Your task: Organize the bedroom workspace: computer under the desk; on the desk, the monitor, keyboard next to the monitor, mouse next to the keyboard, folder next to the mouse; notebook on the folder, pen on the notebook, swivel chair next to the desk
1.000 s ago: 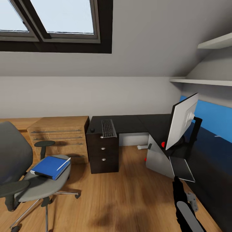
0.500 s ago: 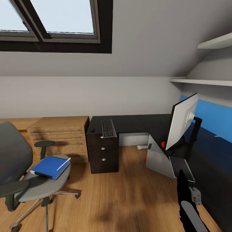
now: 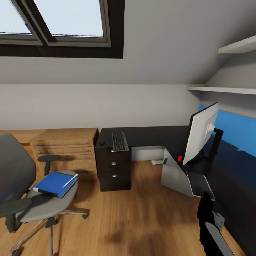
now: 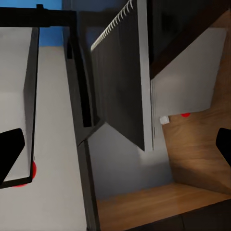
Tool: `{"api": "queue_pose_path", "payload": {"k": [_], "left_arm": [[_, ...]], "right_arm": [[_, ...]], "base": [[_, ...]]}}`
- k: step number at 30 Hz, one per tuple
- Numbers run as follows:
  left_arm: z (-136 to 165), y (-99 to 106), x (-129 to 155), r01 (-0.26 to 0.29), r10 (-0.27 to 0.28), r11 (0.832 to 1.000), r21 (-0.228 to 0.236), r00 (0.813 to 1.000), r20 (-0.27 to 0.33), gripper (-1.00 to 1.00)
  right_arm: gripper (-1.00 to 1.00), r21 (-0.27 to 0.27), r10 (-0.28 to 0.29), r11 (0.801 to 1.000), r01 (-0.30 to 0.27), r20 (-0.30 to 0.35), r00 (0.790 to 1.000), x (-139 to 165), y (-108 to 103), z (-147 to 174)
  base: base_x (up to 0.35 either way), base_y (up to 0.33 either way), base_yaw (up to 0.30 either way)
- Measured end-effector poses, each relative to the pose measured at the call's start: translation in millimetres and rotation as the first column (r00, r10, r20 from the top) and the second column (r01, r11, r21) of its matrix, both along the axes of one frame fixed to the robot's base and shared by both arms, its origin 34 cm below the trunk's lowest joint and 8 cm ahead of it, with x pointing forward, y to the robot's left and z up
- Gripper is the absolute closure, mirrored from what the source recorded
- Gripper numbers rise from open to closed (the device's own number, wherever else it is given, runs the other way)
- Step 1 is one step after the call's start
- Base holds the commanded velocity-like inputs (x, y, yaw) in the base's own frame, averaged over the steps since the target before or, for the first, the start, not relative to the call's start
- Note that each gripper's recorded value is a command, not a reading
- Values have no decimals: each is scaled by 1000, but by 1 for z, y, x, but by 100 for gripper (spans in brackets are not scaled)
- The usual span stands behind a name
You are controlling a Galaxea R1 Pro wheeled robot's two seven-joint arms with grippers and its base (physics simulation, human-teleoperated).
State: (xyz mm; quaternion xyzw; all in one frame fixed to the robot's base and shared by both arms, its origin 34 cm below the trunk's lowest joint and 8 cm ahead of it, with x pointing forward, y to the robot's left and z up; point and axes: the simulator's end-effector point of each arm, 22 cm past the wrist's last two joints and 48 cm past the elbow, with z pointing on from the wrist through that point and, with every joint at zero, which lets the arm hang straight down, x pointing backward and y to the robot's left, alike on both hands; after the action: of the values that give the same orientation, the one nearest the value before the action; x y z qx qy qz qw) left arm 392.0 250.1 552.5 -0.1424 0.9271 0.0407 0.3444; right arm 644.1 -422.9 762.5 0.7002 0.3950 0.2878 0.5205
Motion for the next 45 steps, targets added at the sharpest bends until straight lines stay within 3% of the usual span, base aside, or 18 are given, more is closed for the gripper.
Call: {"api": "queue_pose_path", "payload": {"k": [30,45], "left_arm": [[-49,-8,-5,26,-26,1000,-2,1000,-6,-100],[-60,-3,-18,22,-22,1000,4,999,-40,-100]], "right_arm": [[-100,-11,3,1000,-3,4,1000,-4,1,-47],[-100,-18,11,1000,-11,12,1000,-3,4,-45]], "base": [[0,0,0],[23,4,0]]}}
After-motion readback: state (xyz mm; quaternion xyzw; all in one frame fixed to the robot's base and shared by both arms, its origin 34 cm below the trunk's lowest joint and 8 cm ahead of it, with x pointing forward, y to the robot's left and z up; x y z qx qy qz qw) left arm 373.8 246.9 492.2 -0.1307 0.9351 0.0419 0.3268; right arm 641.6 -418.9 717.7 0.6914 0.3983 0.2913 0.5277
